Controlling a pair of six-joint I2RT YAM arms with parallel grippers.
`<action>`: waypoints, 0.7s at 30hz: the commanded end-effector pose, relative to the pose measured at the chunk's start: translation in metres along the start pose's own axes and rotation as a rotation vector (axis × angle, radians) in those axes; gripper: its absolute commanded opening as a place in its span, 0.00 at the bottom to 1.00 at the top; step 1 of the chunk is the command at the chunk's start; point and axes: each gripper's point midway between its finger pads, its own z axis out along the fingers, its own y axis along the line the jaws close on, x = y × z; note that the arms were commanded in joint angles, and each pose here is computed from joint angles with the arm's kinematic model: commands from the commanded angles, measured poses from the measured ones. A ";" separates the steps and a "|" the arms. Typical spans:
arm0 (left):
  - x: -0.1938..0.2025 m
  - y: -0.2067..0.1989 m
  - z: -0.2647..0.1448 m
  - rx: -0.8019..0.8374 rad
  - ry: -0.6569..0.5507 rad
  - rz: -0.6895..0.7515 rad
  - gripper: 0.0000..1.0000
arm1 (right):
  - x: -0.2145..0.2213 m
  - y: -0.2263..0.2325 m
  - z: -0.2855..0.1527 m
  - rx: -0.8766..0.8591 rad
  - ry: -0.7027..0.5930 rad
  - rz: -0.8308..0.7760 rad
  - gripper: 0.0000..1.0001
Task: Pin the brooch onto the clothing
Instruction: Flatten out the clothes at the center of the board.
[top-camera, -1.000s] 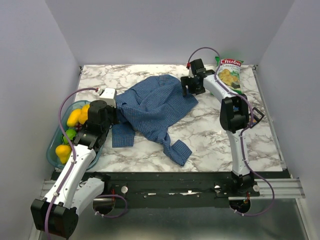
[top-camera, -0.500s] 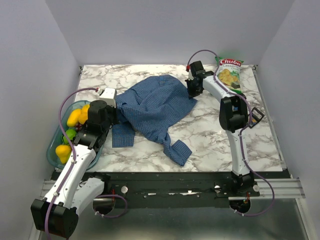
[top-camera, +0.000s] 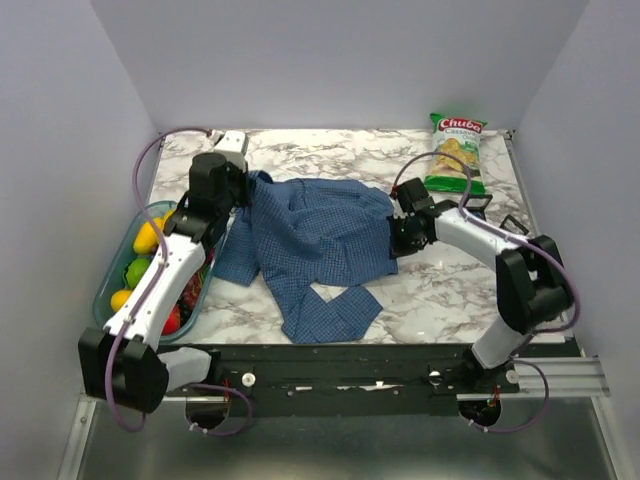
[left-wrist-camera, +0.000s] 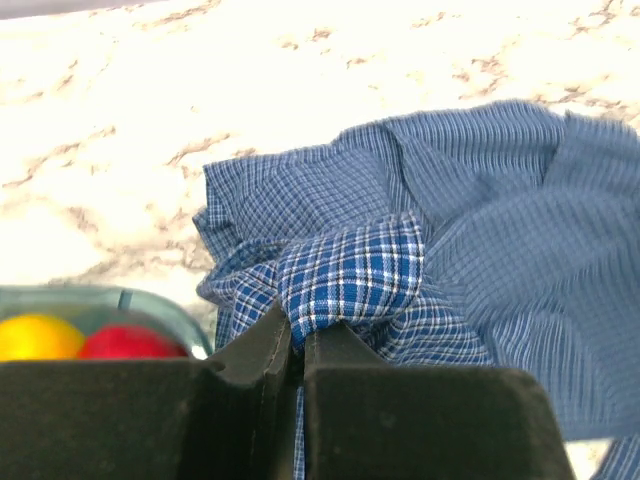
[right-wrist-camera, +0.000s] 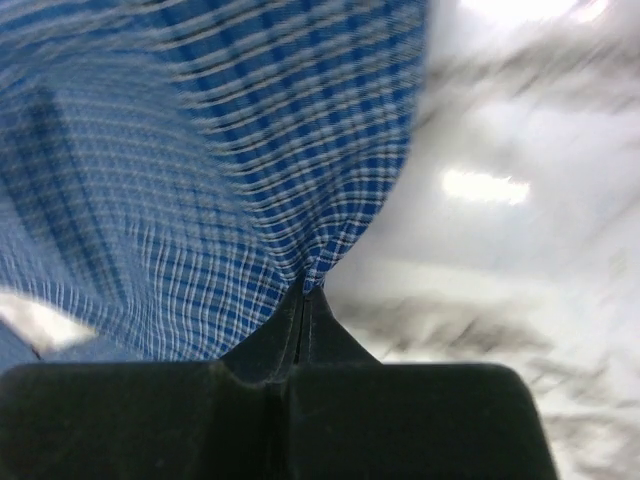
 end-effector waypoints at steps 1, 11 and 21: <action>-0.061 -0.020 0.024 0.099 -0.112 0.005 0.00 | 0.044 0.040 -0.018 -0.056 -0.037 0.003 0.01; -0.059 -0.043 0.025 0.238 -0.118 0.073 0.00 | 0.059 0.095 -0.075 -0.158 -0.217 0.013 0.40; 0.004 -0.031 -0.019 0.209 -0.078 0.089 0.00 | -0.066 0.058 -0.080 0.021 -0.367 -0.041 0.88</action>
